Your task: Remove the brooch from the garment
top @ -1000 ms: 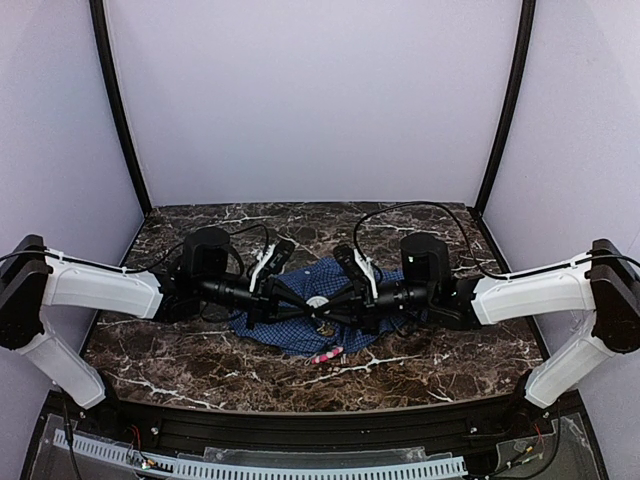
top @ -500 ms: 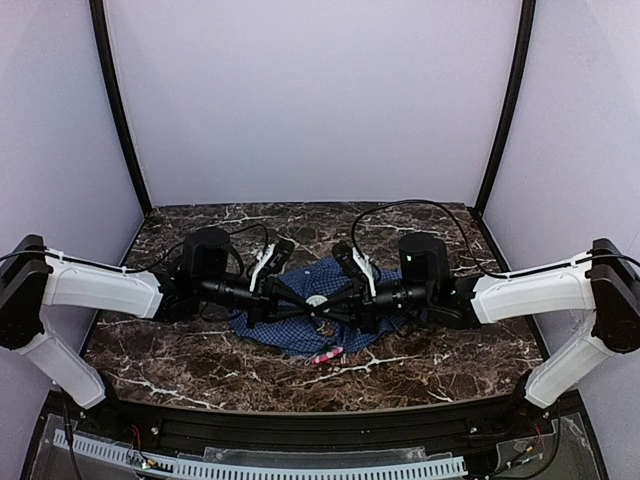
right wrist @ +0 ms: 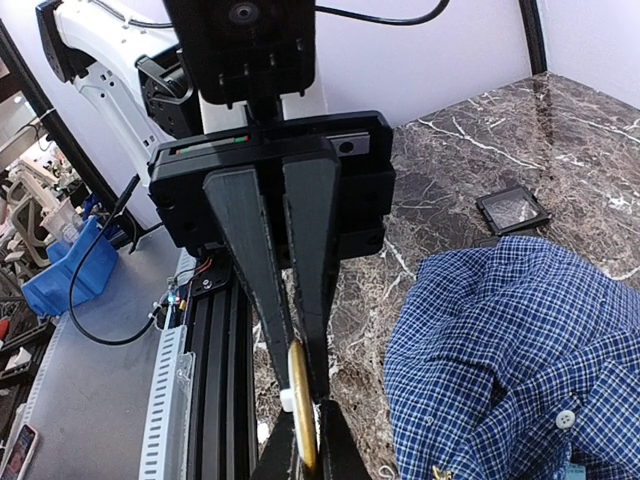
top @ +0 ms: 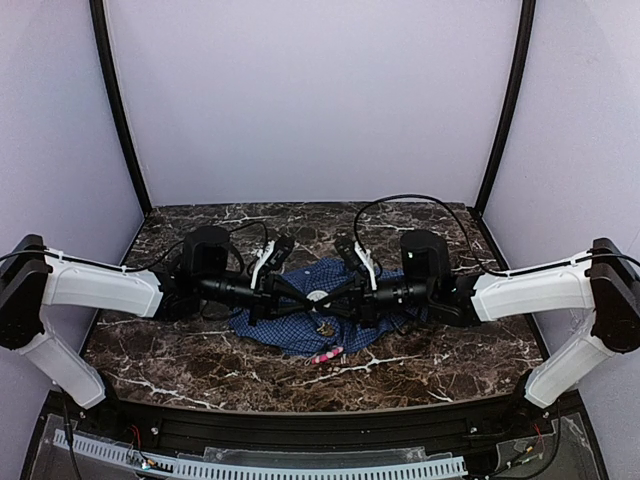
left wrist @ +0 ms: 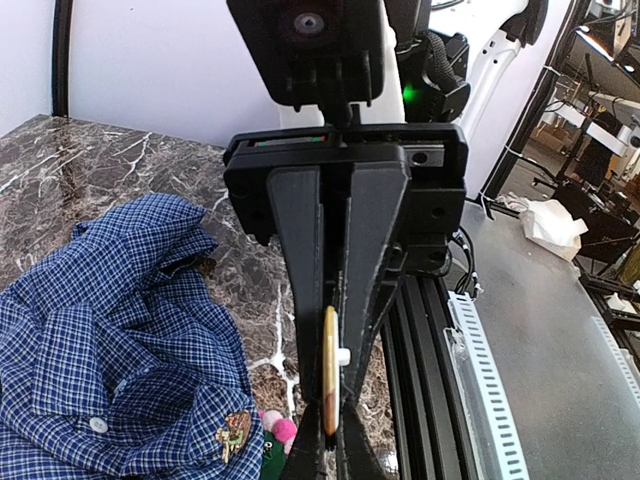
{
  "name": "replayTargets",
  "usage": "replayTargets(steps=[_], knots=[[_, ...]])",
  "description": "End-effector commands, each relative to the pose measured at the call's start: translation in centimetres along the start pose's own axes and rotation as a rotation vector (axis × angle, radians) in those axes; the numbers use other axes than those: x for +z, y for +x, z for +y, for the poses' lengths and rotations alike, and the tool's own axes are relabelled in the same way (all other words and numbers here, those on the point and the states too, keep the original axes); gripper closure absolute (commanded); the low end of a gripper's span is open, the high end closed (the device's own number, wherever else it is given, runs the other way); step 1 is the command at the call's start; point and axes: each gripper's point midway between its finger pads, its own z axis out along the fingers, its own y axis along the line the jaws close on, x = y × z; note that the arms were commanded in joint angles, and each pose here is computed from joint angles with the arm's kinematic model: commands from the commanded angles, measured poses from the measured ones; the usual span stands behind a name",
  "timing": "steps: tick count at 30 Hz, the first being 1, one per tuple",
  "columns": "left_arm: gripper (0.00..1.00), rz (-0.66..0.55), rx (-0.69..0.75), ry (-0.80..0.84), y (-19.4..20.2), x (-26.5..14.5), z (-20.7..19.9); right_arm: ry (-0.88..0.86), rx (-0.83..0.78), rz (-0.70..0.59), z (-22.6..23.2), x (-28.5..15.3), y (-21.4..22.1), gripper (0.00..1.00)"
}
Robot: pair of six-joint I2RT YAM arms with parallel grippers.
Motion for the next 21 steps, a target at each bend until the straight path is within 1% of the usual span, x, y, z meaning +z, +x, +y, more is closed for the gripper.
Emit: replayTargets(steps=[1,6,11,14,17,21], knots=[[0.99,-0.008,0.033,0.099,-0.9,0.0,-2.3,0.186,0.091,-0.051,-5.1,-0.8,-1.4,0.95],[0.99,-0.014,0.036,0.081,-1.0,-0.1,-2.2,0.175,0.081,-0.066,-4.8,-1.2,-1.6,0.95],[0.99,-0.017,0.033,0.042,-1.1,-0.1,-1.5,0.109,0.032,-0.061,-3.3,-1.3,-1.5,0.87],[0.99,-0.019,0.028,0.018,-1.2,-0.1,-1.1,0.064,-0.001,-0.056,-2.3,-1.5,-1.4,0.78],[0.99,-0.02,0.023,-0.027,-1.1,-0.2,-0.3,0.033,-0.031,-0.067,-1.3,-2.1,-1.5,0.66],[0.99,-0.037,0.014,-0.062,-1.3,-0.5,0.5,0.03,-0.067,-0.093,-0.3,-3.3,-1.9,0.55]])
